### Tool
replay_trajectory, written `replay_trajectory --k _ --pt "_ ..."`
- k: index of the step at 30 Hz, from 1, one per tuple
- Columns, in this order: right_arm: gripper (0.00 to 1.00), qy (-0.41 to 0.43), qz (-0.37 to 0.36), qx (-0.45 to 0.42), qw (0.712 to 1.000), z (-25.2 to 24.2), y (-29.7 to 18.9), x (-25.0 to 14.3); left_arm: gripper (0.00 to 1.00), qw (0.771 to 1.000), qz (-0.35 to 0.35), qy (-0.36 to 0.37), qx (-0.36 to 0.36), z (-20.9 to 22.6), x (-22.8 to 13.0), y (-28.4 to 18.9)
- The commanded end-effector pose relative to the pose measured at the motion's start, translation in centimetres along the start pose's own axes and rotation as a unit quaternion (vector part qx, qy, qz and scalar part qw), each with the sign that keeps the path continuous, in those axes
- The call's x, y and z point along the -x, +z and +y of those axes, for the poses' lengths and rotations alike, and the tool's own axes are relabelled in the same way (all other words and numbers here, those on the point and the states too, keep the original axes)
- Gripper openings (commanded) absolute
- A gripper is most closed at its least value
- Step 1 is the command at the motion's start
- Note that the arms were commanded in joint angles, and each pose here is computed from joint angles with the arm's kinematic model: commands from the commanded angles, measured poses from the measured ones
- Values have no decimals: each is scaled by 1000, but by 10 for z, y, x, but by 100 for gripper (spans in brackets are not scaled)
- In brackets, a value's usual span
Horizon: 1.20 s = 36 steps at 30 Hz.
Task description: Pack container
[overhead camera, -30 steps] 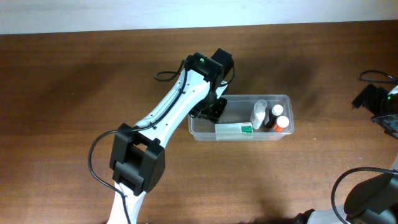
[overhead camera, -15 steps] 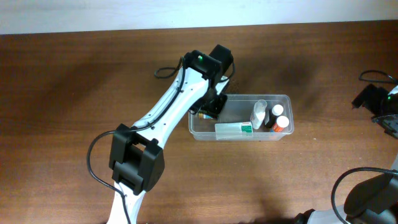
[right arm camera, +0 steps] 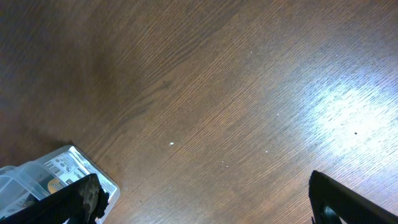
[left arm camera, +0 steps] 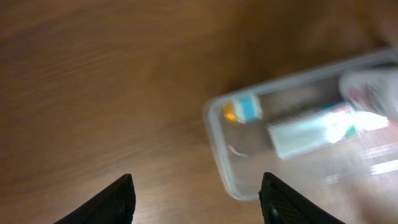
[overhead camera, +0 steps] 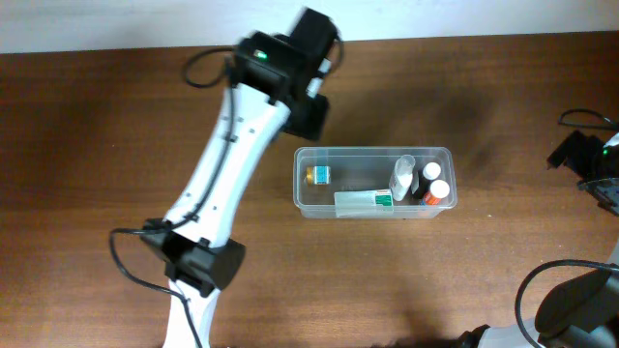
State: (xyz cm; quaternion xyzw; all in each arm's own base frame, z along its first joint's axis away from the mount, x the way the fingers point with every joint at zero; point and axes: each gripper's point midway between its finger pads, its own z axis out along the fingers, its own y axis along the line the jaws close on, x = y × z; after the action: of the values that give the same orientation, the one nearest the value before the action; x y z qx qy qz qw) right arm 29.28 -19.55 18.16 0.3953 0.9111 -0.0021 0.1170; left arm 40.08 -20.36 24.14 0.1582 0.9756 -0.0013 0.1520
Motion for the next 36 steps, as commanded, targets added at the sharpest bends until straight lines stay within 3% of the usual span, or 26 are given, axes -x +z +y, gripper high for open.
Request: replay_trajectory --k 1,12,14,17,24,36 --pt "98 9 5 -3 1000 -3 4 0 64 996 -36 -83 26 52 6 -28" --pt "99 9 5 -3 1000 -3 4 0 66 968 -119 -214 54 145 -12 -102" --pt "98 9 5 -3 1000 -3 4 0 73 962 -125 -234 59 158 -16 -108" --pt "98 9 5 -3 1000 -3 4 0 99 955 -125 -262 69 176 -21 -109" --pt "98 9 5 -3 1000 -3 4 0 99 918 -119 -371 78 208 -33 -104" --pt "98 9 5 -3 1000 -3 4 0 99 914 -131 -377 79 215 -28 -105"
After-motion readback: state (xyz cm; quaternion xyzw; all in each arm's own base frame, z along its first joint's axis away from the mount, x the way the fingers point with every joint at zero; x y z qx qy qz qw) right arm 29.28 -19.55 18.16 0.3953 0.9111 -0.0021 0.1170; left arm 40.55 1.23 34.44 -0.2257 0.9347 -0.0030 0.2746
